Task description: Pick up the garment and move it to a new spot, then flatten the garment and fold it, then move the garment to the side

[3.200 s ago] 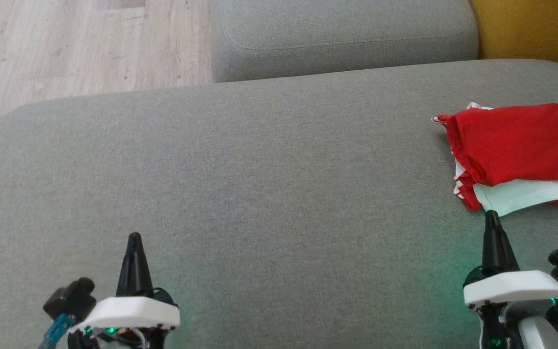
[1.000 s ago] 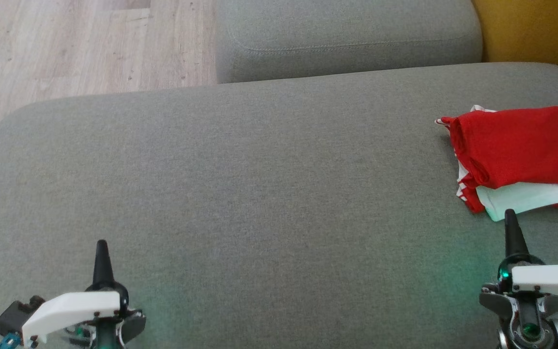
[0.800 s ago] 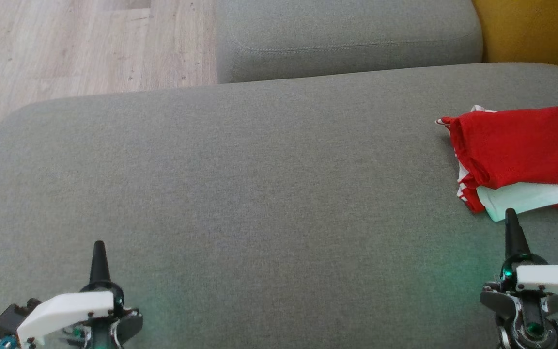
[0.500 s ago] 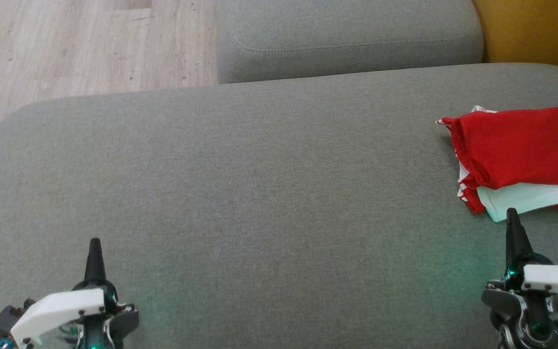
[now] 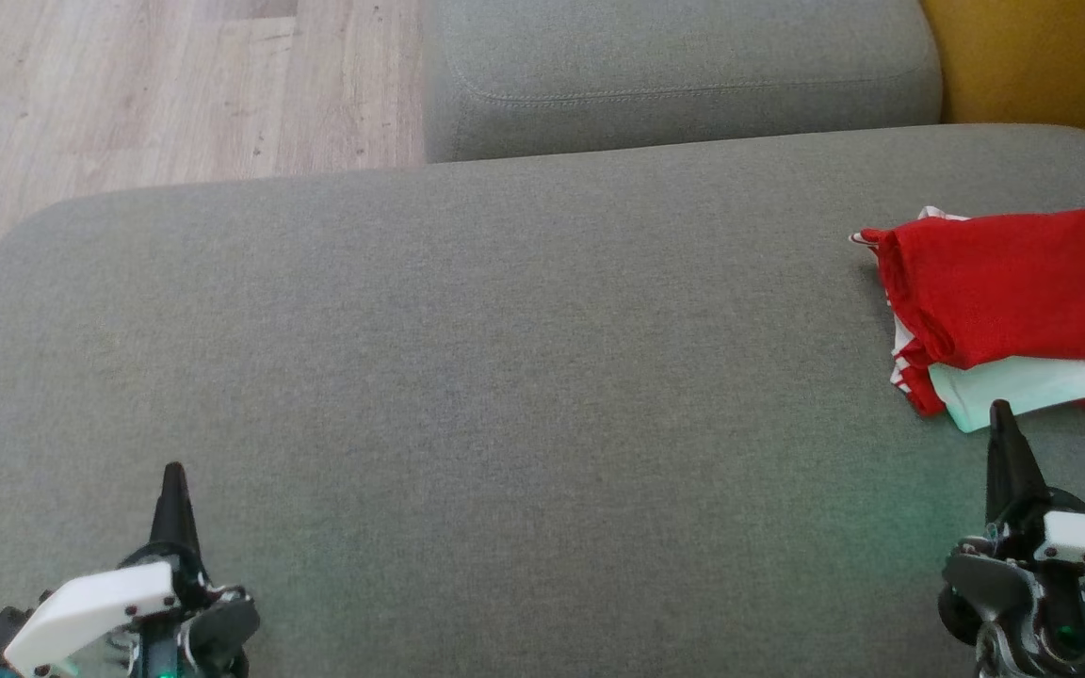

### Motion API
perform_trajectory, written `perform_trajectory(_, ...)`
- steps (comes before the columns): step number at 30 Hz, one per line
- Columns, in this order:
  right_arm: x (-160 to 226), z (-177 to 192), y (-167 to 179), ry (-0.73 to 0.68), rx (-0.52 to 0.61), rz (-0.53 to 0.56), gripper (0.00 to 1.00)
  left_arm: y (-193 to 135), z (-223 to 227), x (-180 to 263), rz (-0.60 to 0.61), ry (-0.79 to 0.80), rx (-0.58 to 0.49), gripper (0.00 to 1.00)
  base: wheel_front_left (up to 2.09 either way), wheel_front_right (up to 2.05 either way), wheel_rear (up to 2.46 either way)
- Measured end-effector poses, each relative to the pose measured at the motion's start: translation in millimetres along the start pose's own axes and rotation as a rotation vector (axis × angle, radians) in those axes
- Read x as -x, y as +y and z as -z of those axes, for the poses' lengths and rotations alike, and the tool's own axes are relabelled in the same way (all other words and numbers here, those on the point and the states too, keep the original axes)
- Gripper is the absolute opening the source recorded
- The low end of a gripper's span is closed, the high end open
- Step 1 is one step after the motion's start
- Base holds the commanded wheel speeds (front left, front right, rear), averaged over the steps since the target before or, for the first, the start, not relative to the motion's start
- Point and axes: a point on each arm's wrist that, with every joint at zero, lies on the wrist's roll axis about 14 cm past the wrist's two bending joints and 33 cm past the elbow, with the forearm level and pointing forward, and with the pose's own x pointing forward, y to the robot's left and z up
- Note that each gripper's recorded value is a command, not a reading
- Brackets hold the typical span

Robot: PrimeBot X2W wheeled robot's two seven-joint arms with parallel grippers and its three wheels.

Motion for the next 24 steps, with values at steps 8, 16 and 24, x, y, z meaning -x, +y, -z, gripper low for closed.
perform_trajectory(8,-0.1,-0.4,1.4,-0.001,-0.022,-0.006,0.0,-1.4,-1.6,0.0,0.008,-0.005,0.018,0.0,0.0,0.0,0.0)
perform_trajectory(16,-0.1,-0.5,1.4,-0.001,-0.022,-0.006,0.0,-1.4,-1.8,0.0,0.008,-0.006,0.018,0.0,0.0,0.0,0.0)
perform_trajectory(24,-0.1,-0.5,1.4,-0.001,-0.022,-0.006,0.0,-1.4,-2.1,0.0,0.008,-0.006,0.018,0.0,0.0,0.0,0.0)
